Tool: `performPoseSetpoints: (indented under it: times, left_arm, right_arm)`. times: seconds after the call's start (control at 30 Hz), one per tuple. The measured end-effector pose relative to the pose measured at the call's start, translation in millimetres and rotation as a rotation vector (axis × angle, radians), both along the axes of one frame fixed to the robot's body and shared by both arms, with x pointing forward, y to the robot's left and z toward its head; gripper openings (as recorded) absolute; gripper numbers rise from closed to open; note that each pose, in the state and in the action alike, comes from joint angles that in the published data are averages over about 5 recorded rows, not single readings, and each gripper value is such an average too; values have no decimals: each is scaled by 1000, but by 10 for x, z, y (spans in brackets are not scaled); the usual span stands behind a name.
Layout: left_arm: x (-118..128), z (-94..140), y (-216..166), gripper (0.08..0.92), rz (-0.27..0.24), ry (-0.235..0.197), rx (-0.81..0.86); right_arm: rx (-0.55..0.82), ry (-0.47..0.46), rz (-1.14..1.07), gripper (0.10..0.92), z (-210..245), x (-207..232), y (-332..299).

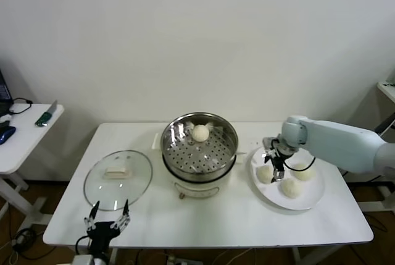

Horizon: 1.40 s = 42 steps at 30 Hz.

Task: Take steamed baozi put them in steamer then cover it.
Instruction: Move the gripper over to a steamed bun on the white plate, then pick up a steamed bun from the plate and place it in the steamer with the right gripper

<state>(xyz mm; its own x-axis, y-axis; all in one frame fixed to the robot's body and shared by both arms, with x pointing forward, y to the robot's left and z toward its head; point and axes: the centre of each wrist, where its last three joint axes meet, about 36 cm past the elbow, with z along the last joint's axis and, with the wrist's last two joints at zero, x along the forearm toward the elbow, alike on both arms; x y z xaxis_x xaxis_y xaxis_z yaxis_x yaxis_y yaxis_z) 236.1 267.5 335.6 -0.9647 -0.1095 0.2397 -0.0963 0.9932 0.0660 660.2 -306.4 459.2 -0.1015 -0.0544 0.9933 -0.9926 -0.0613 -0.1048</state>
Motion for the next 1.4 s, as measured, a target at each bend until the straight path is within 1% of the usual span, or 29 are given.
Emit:
performPoseSetpoints:
  times: [0.37,0.5,0.63,0.83,1.03,1.23,1.4]
  left_arm:
    - [16,22,-7,823,-2,-6,2]
    - [20,33,-9,823,-3,-8,3]
    - [18,35,-9,823,-4,-7,6]
    - [22,38,-20,823,-10,-8,9]
    - [34,69,-35,823,-23,-12,13]
    - [50,112,-51,823,-36,-18,16]
    - [69,136,-80,823,-44,-22,15]
  right_arm:
    - [-3,-11,-4,702,-7,-3,-4]
    - [3,-14,-3,689,59,0,-13]
    - [7,-21,6,687,225,23,-29]
    - [4,-50,27,687,753,97,-21]
    - [11,-99,54,687,1517,118,121]
    - [66,-164,78,687,2312,12,441]
    - [117,-193,100,687,2700,-131,844]
